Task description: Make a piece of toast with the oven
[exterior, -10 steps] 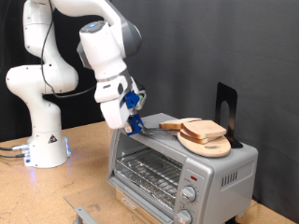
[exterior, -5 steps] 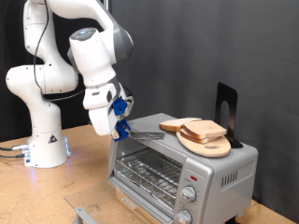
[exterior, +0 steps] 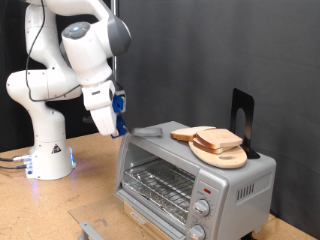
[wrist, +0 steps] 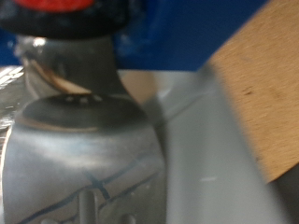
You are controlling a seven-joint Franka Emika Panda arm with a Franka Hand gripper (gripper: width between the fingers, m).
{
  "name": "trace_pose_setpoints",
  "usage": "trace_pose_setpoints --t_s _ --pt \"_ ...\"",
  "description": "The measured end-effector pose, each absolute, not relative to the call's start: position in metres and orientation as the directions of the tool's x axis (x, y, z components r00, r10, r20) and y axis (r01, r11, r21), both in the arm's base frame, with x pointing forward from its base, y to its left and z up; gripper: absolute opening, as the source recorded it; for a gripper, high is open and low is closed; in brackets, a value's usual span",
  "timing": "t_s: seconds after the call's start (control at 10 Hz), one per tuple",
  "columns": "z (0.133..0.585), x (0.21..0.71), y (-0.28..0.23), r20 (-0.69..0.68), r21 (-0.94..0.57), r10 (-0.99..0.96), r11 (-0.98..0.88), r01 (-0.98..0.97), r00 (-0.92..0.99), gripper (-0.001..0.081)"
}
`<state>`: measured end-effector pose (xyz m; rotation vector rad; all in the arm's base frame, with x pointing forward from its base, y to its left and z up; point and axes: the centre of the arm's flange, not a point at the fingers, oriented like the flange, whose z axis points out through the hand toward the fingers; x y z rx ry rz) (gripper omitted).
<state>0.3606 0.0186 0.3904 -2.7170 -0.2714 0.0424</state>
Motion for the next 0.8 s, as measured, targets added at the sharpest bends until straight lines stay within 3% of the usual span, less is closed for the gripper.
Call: trace_pose_setpoints --t_s 0.3,0.8 --pt "0.412 0.344 0.043 -0.126 -0.435 0.240 -0.885 0.164 0.962 0.0493" --pt "0.423 0.348 0.100 -0.310 -0.394 0.080 -0.918 -0.051 0.947 0.0493"
